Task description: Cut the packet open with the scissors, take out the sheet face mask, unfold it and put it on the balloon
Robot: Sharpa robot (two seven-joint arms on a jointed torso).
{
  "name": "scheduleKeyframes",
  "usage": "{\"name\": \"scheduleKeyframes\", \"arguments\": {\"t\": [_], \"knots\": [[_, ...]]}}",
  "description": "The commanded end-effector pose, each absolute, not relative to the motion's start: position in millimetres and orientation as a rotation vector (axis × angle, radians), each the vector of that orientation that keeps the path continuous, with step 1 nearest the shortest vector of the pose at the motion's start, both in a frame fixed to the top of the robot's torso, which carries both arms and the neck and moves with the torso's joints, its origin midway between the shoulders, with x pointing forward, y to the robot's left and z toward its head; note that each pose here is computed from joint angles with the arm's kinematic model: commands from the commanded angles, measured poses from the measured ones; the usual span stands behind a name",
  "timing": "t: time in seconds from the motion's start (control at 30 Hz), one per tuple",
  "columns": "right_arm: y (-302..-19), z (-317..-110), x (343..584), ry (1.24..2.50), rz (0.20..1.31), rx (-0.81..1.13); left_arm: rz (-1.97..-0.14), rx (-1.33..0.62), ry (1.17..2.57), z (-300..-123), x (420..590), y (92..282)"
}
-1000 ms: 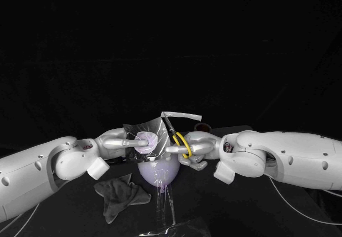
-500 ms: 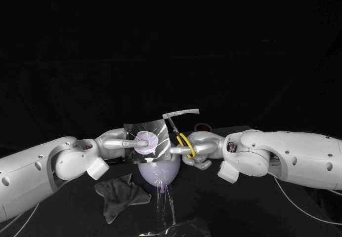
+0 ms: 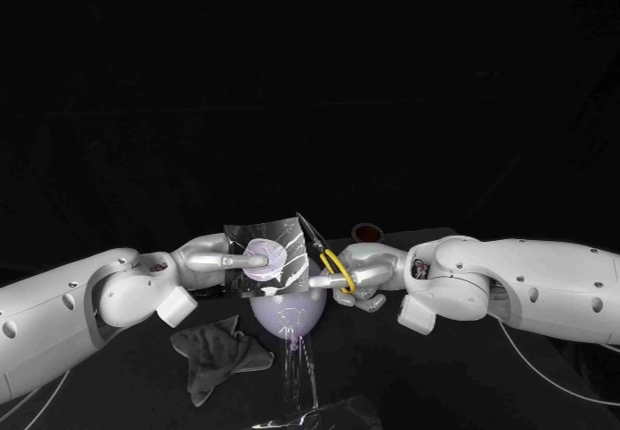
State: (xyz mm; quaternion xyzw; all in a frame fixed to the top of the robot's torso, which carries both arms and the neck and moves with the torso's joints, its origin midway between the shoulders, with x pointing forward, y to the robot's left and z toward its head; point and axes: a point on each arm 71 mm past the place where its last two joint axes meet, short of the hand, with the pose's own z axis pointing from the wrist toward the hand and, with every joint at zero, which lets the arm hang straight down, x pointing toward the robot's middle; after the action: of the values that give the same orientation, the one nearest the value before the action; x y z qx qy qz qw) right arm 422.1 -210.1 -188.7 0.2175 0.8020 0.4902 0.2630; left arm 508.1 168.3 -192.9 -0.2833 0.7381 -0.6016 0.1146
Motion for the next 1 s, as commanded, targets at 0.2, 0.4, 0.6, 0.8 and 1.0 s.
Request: {"name": "scheduleKeyframes", "arguments": {"t": [0.2,0.4,0.6,0.8,1.0], "knots": [[-208.2,-188.8,420.0,2.190,1.323,0.543,-1.786,-0.813,2.171,-191.3,507.1,166.7],[-206.4,-187.6,418.4,2.180,1.337,0.540,-1.783,-0.813,2.172,-191.4,507.1,167.2],[-205.7,-185.6,415.3,2.170,1.355,0.538,-1.779,-0.815,2.172,-191.6,507.4,168.0],[-206.5,-184.5,413.7,2.163,1.364,0.540,-1.777,-0.816,2.172,-191.7,507.7,168.7],[-208.2,-184.2,413.7,2.157,1.367,0.547,-1.776,-0.817,2.172,-191.8,507.9,169.5]]}}
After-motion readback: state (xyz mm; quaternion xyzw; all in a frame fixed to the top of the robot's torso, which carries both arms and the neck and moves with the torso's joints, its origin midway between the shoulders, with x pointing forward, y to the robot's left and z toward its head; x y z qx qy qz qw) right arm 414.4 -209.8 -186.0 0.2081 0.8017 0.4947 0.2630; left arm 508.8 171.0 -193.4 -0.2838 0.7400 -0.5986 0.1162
